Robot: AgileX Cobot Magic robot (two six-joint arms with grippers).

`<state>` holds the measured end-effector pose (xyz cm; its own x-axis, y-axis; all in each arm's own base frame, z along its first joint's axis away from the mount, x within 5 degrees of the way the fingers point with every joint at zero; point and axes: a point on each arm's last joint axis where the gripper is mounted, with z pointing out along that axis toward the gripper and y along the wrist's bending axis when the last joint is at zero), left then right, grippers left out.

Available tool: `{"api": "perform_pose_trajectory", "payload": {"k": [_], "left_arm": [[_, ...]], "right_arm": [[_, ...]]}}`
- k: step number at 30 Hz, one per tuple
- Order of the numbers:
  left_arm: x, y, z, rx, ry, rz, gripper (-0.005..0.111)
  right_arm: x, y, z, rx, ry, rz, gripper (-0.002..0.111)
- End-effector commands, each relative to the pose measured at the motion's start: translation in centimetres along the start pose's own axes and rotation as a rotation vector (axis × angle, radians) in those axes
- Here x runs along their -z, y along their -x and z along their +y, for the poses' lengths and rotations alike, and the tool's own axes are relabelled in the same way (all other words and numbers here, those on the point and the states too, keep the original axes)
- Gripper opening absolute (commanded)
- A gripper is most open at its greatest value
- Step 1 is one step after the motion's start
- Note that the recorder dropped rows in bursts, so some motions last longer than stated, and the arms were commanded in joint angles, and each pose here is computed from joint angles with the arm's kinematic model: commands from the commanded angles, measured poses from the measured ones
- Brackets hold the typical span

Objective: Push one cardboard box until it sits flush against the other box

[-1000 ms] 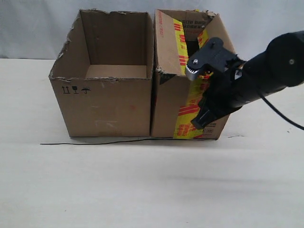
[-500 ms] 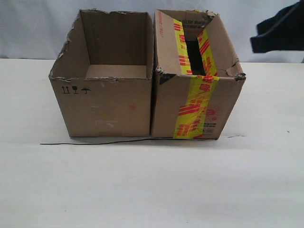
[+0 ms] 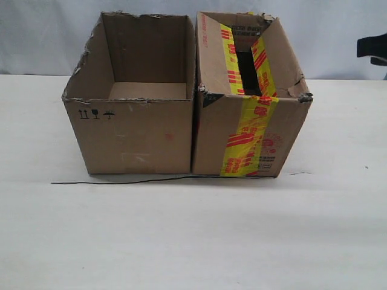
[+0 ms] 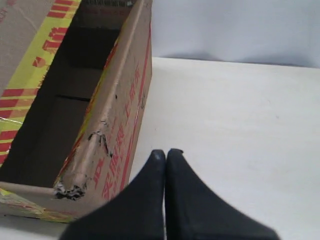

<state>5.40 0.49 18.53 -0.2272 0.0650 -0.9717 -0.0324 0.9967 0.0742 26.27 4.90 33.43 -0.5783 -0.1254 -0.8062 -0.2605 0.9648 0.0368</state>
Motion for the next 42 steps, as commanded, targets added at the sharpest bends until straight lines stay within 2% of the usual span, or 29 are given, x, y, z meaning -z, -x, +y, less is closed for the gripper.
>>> {"api": "perform_pose_trajectory", "payload": {"k": [1,10,17,25,31,42], "left_arm": [[0.0,0.1,-0.1,0.011,-0.011,-0.011,0.0],[0.0,0.1,-0.1,0.011,-0.011,-0.011,0.0],[0.0,0.1,-0.1,0.011,-0.011,-0.011,0.0],[0.0,0.1,-0.1,0.011,-0.011,-0.011,0.0],[0.0,0.1,-0.1,0.011,-0.011,-0.011,0.0],[0.0,0.1,-0.1,0.011,-0.012,-0.013,0.0]], "right_arm": [[3.9,-0.7,0.4,0.008,-0.014,-0.127,0.0],[13.0,-5.7,1.7,0.006,-0.019,-0.369,0.0],[16.9,-11.1,2.5,0.025,-0.006,-0.47,0.0],[16.2,-16.3,2.5,0.025,-0.019,-0.559,0.0],[17.2,-17.4,2.6,0.033,-0.027,-0.665,0.0],[17.3,-17.5,2.7,0.032,-0.019,-0.653,0.0]]}}
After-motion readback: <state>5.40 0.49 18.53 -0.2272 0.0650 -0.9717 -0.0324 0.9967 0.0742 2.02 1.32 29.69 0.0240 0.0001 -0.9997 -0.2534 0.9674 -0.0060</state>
